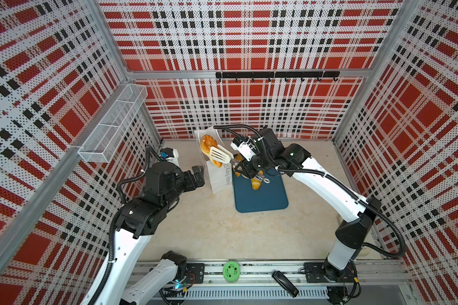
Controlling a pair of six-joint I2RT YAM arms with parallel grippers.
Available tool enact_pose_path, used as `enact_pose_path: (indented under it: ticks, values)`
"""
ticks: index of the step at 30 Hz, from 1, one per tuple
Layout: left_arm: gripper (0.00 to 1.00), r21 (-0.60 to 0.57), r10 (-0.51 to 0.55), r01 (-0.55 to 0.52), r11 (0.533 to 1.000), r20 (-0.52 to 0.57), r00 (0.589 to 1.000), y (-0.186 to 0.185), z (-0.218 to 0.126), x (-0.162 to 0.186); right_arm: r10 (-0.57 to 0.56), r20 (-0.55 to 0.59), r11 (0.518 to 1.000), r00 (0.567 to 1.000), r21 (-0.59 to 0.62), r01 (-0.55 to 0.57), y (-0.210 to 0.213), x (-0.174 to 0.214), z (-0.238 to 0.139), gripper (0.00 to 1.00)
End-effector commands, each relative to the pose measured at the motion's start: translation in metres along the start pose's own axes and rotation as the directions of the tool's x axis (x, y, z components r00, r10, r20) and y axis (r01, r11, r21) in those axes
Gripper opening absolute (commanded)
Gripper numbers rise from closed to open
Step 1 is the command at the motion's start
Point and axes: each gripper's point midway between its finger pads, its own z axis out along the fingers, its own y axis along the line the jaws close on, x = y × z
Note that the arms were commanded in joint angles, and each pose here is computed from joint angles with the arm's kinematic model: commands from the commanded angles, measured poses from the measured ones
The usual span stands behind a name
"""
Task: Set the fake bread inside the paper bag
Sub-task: 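Carry the pastry in the tongs toward the bag while the left gripper nears it, then lower the pastry into the bag opening with the right gripper's tongs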
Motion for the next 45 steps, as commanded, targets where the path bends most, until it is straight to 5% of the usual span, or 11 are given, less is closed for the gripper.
enact_pose_path:
  ticks: [1, 24, 45]
  values:
    - [1.0, -0.018, -0.014, 0.014, 1.0, -0.004, 1.0, 0.006, -0.002, 0.004, -0.04, 0.115, 0.999, 0.993, 0.005, 0.04, -0.004, -0.035, -0.014, 0.33]
    - [0.99, -0.017, -0.02, 0.02, 1.0, -0.021, 1.0, 0.008, 0.001, 0.01, -0.026, 0.139, 1.0, 0.99, -0.009, 0.027, -0.022, -0.061, 0.005, 0.33]
    - [0.99, 0.008, -0.036, 0.036, 0.999, -0.048, 0.998, 0.003, 0.007, 0.02, -0.062, 0.07, 0.992, 0.996, 0.112, 0.054, -0.054, -0.055, 0.029, 0.39]
